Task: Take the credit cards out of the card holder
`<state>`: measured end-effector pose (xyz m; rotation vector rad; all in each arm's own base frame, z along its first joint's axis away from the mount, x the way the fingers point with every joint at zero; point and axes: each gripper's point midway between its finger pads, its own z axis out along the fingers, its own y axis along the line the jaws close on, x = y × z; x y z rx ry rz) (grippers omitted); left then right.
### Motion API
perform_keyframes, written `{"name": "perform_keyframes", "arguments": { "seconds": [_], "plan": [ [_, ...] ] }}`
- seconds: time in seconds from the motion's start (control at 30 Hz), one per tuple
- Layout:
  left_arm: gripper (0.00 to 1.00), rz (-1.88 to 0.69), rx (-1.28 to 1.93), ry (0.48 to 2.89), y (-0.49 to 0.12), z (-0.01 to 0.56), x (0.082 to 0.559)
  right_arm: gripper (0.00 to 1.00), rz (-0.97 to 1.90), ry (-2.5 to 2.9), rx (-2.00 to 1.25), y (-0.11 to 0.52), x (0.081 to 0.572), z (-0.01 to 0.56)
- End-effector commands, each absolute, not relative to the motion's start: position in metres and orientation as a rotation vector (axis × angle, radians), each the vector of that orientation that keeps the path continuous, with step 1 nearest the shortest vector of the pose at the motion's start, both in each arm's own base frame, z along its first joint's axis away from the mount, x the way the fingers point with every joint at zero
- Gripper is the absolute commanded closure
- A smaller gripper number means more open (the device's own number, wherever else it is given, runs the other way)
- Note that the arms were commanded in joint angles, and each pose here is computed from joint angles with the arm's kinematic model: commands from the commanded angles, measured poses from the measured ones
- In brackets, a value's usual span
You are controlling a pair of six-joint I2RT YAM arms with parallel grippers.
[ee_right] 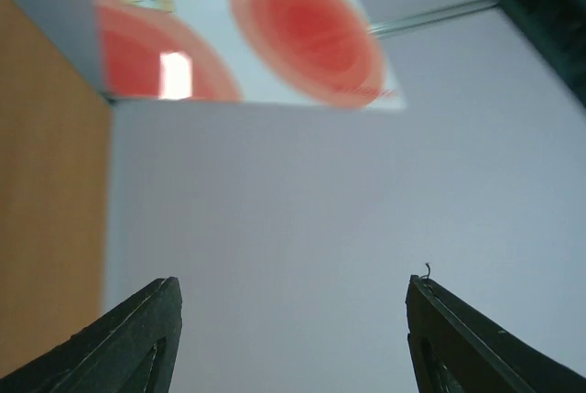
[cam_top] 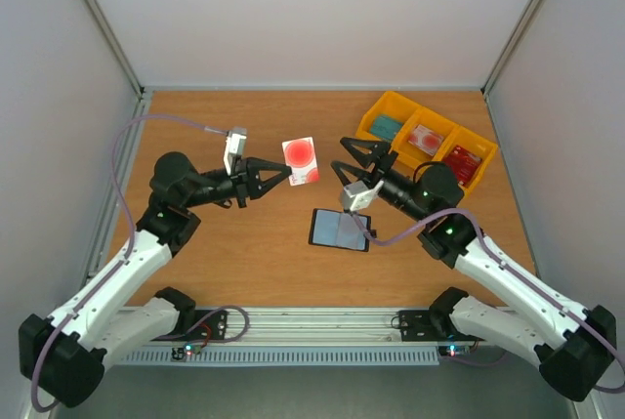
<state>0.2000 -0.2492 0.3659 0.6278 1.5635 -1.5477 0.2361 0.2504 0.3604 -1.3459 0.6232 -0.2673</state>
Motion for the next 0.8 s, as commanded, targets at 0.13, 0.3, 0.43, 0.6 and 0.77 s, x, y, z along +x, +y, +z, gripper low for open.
{"name": "perform_keyframes", "arguments": {
  "seconds": [0.13,0.3,0.43,0.6,0.77],
  "plan": [
    [1.00,-1.671,0.575,1.661,-0.263,0.377,0.207,0.32,-0.637,0.255,-1.165,0.246,0.230,0.439],
    [1.00,-1.689,0.620,1.654,-0.269,0.385,0.204,0.32,-0.659,0.197,-1.263,0.261,0.218,0.419],
    [1.00,-1.705,0.657,1.636,-0.271,0.390,0.200,0.32,-0.686,0.188,-1.285,0.266,0.217,0.417],
    [1.00,-1.724,0.683,1.642,-0.273,0.387,0.195,0.32,-0.691,0.147,-1.305,0.274,0.211,0.417],
    [1.00,-1.742,0.706,1.650,-0.277,0.383,0.191,0.35,-0.706,0.101,-1.389,0.288,0.207,0.402]
  ]
}}
